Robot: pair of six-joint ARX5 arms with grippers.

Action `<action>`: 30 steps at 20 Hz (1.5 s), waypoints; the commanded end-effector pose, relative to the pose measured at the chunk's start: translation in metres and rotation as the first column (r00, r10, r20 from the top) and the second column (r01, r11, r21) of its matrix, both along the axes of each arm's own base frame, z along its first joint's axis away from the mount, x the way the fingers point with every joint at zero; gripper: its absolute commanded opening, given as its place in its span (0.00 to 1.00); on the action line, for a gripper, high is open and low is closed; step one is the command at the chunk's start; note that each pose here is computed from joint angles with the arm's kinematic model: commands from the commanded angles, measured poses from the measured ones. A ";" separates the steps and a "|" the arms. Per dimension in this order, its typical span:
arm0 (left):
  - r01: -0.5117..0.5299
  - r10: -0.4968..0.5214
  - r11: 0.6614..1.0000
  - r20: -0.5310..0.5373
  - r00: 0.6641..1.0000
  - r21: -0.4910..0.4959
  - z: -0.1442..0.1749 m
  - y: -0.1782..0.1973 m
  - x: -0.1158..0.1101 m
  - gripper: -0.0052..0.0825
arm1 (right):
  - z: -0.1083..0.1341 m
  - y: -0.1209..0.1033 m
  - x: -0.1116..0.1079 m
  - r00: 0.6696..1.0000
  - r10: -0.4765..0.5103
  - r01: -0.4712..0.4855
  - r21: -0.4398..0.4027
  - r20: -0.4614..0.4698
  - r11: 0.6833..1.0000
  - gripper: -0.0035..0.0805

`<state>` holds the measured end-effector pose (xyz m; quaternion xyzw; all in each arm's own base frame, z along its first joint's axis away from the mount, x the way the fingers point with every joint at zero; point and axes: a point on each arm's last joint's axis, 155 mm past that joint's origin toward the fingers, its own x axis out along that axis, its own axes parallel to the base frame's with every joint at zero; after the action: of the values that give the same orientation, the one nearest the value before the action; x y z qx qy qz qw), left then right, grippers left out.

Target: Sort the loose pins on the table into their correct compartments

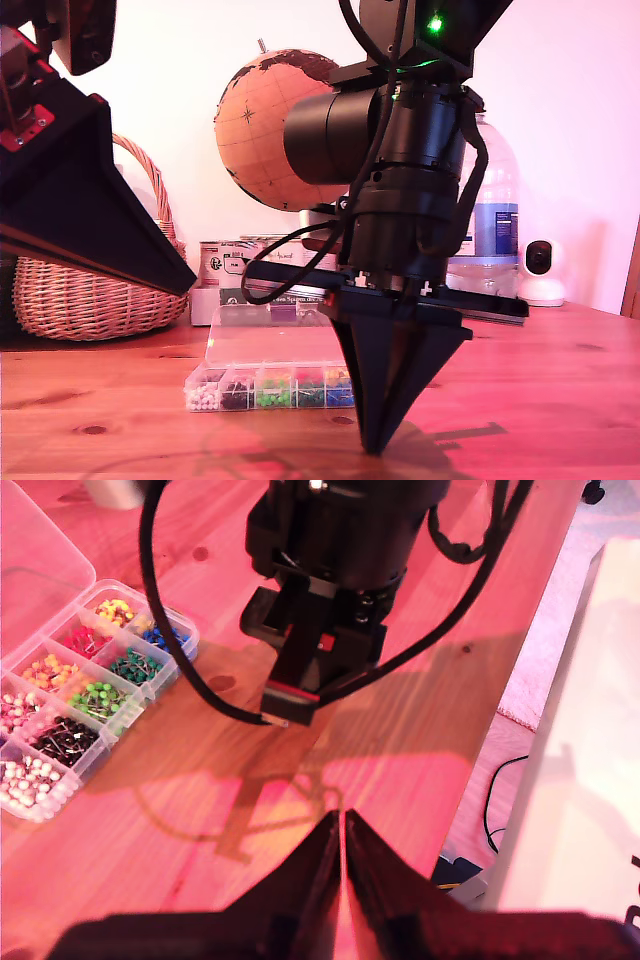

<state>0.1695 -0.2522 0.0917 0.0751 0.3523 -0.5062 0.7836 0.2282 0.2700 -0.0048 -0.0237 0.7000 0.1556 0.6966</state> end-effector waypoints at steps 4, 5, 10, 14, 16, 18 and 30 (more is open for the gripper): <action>0.001 -0.001 1.000 -0.010 1.000 0.006 -0.005 0.000 -0.001 0.04 | -0.010 -0.005 -0.005 0.999 0.020 -0.022 -0.038 -0.036 0.999 0.03; 0.001 -0.001 1.000 -0.010 1.000 0.006 -0.005 0.000 -0.002 0.04 | -0.007 -0.003 -0.002 0.999 0.026 -0.027 -0.033 -0.031 0.999 0.03; 0.001 -0.001 1.000 -0.010 1.000 0.006 -0.005 0.000 -0.002 0.04 | 0.010 0.003 0.004 0.998 0.054 -0.055 -0.030 -0.020 0.998 0.03; 0.002 -0.002 1.000 -0.008 1.000 0.006 -0.005 0.000 -0.001 0.04 | 0.020 0.006 0.009 0.997 0.073 -0.073 -0.031 -0.007 0.997 0.03; 0.002 -0.002 1.000 -0.008 1.000 0.006 -0.005 0.000 -0.001 0.04 | 0.023 0.009 0.012 0.997 0.079 -0.078 -0.023 0.008 0.997 0.03; 0.002 -0.002 1.000 -0.008 1.000 0.006 -0.005 0.000 -0.001 0.04 | 0.026 0.014 0.018 0.997 0.078 -0.078 -0.005 0.028 0.997 0.03; 0.002 -0.002 1.000 -0.007 1.000 0.005 -0.004 0.000 -0.001 0.04 | 0.051 0.051 0.057 0.980 0.066 -0.088 0.113 0.187 0.990 0.03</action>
<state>0.1696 -0.2522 0.0918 0.0751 0.3522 -0.5062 0.7837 0.2826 0.3180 0.0482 -0.0210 0.6247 0.2178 0.7496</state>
